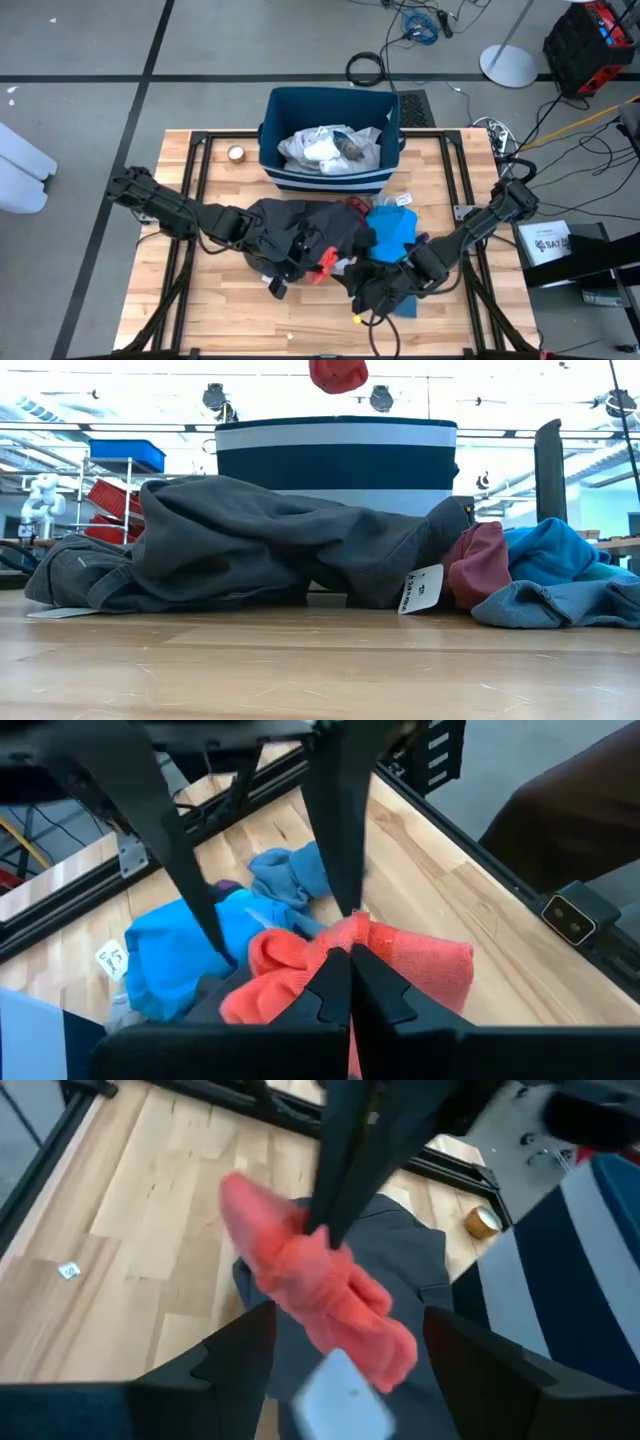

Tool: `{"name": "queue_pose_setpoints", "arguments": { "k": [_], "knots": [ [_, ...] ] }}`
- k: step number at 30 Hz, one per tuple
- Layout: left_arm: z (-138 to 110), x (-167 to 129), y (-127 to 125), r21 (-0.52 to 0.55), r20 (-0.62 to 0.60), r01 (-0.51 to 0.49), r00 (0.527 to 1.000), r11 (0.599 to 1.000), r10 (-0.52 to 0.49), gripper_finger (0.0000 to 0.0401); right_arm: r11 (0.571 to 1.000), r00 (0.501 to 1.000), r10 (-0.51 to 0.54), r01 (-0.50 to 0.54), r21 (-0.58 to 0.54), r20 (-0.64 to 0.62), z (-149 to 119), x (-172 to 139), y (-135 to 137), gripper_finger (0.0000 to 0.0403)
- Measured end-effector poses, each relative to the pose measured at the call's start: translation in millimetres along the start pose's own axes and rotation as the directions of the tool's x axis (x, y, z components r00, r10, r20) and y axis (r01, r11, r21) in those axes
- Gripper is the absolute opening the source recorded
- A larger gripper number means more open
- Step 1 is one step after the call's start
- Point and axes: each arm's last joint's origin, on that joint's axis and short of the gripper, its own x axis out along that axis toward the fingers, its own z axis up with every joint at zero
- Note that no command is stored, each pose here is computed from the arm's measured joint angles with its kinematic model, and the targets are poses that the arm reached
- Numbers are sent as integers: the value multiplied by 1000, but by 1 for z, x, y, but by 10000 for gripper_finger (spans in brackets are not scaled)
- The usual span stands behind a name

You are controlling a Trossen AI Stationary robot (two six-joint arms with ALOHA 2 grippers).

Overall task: Sort clothes
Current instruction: Put the orange sock into the blue bin

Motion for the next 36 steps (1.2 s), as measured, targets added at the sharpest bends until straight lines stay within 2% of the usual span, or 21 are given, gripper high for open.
{"name": "queue_pose_setpoints", "arguments": {
  "k": [5,9,12,16,18,24,27,31,36],
  "knots": [
    [0,0,0,1,1,0,1000,1000,0,0,995,996,93,-93,-24,-14,0,22,4,242],
    [0,0,0,-5,3,16,1000,1000,-16,0,997,997,69,-68,-40,21,4,30,5,224],
    [0,0,-1,-6,4,18,1000,1000,-18,1,997,997,61,-59,-43,50,7,30,3,173],
    [0,0,0,-6,0,3,1000,1000,-3,15,996,997,69,-67,-62,40,6,29,2,52],
    [0,0,0,-5,-7,-13,1000,1000,13,29,994,996,89,-87,-66,28,5,29,3,18],
    [-1,-1,2,1,-33,-88,996,996,88,94,996,996,89,-90,-28,-17,0,29,3,9],
    [-5,-9,4,10,-95,-151,984,988,151,123,996,995,87,-88,-17,-39,-2,28,2,6],
    [-15,-30,6,-8,-221,-205,955,979,198,135,997,994,77,-78,-16,-73,-5,24,-2,6],
    [-33,-62,11,-146,-375,-257,908,955,187,136,999,997,44,-44,-10,-65,-2,5,-23,6]
  ]
}}
